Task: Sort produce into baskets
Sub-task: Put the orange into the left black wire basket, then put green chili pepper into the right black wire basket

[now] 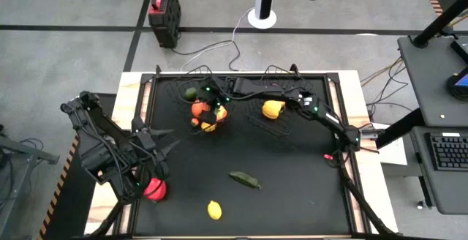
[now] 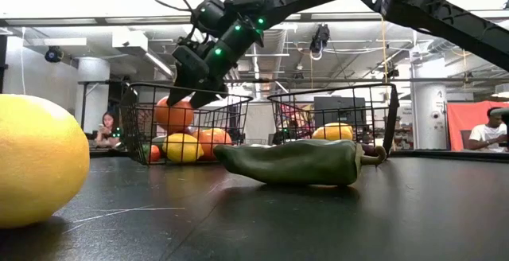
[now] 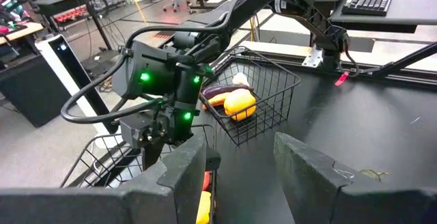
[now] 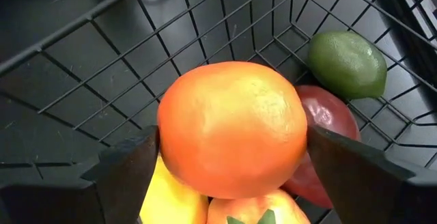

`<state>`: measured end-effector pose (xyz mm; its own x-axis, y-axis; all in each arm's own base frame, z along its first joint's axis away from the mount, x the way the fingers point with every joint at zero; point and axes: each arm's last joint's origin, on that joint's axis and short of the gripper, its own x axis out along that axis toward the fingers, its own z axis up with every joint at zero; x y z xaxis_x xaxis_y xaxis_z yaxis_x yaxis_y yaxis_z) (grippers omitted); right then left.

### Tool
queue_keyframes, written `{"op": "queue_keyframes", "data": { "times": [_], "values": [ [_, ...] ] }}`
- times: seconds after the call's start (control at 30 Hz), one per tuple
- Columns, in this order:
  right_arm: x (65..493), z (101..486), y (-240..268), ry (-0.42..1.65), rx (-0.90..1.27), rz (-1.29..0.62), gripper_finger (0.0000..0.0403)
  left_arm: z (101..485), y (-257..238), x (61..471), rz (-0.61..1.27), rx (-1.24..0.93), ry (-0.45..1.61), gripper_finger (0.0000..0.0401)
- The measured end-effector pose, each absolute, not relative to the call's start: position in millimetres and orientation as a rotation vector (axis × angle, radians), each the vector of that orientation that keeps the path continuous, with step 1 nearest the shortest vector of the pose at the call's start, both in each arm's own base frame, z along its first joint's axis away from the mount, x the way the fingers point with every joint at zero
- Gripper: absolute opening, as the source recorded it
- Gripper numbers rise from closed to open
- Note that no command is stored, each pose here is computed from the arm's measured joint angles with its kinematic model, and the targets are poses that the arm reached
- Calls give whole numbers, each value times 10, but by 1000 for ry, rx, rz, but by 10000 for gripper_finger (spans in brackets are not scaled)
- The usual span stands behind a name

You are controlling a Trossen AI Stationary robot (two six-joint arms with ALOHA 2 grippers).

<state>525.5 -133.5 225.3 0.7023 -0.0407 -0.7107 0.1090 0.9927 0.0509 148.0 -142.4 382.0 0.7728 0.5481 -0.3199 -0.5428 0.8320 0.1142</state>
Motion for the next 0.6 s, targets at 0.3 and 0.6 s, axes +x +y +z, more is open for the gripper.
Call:
{"op": "queue_keyframes", "data": {
  "times": [0.3, 0.6],
  "values": [
    [5264, 2346, -1337, 761, 85, -84, 361, 3807, -1425, 1480, 590, 27, 356, 158],
    [5134, 2698, -1301, 741, 53, -76, 361, 3688, -1432, 1484, 600, 33, 375, 158]
  ]
}}
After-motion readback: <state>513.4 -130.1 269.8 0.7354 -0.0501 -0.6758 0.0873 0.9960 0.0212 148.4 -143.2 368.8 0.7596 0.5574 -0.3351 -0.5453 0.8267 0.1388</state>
